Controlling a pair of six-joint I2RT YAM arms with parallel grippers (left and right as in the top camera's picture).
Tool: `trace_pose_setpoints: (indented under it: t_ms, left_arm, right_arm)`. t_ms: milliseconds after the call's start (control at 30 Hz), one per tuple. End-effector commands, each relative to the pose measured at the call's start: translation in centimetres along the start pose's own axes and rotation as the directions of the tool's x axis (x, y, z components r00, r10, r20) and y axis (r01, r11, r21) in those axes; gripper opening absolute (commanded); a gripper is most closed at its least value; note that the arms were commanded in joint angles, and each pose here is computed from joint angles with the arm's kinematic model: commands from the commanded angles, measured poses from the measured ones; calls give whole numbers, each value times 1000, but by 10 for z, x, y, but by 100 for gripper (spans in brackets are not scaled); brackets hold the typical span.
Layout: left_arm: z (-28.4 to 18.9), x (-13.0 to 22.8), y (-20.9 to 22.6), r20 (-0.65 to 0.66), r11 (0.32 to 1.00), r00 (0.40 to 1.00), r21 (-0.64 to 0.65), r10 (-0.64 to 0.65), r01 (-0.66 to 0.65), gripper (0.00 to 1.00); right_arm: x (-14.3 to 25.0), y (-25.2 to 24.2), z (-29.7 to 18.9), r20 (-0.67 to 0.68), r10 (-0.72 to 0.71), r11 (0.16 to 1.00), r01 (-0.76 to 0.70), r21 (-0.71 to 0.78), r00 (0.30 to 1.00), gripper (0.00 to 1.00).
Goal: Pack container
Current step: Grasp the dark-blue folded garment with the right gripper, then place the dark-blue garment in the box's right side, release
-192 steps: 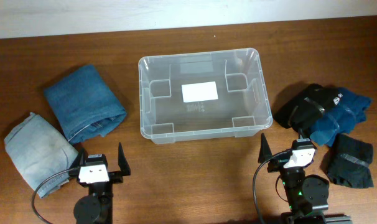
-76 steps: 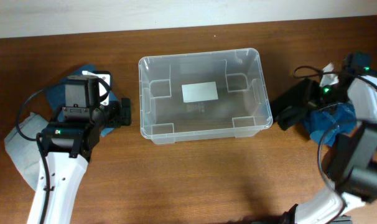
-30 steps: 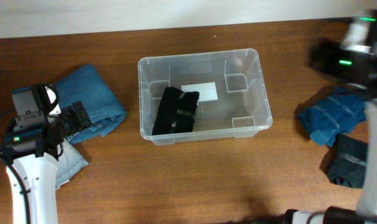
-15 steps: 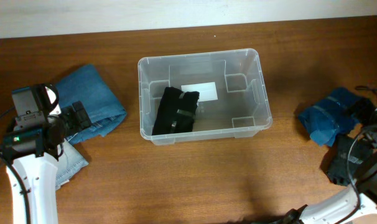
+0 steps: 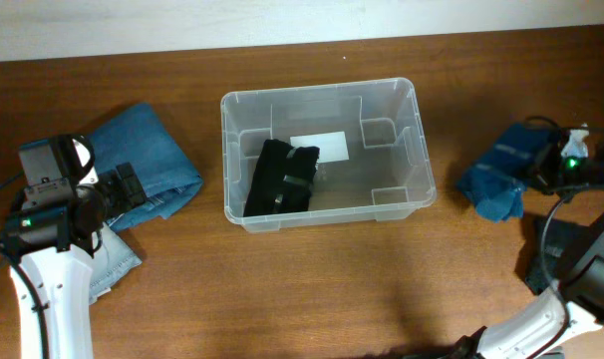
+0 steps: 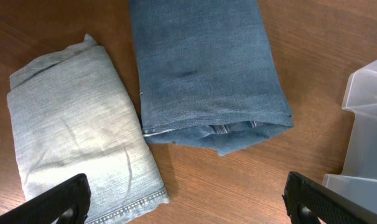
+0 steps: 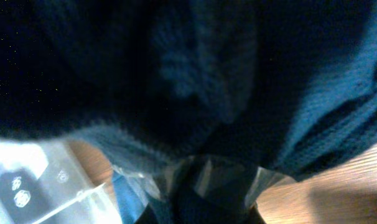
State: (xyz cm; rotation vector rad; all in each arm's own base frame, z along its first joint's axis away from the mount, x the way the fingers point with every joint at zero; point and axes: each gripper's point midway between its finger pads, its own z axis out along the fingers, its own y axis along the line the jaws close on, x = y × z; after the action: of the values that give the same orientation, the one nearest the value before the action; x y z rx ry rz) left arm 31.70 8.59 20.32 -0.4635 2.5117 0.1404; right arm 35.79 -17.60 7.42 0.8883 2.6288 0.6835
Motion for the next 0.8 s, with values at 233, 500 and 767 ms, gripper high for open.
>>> trace_pose_setpoints:
  t_ms: [233, 500, 767]
  left_arm:
    - [-4, -7, -2, 16, 1000, 1000, 15, -13, 13, 99]
    - [-4, -7, -2, 16, 1000, 1000, 15, -13, 13, 99]
    - [-4, -7, -2, 16, 1000, 1000, 15, -13, 13, 99]
  right_arm:
    - [103, 280, -91, 200, -738, 649, 759, -50, 645, 4]
    - [143, 257, 53, -186, -747, 652, 758, -17, 638, 4]
    - [138, 271, 53, -188, -799, 584, 811, -19, 571, 98]
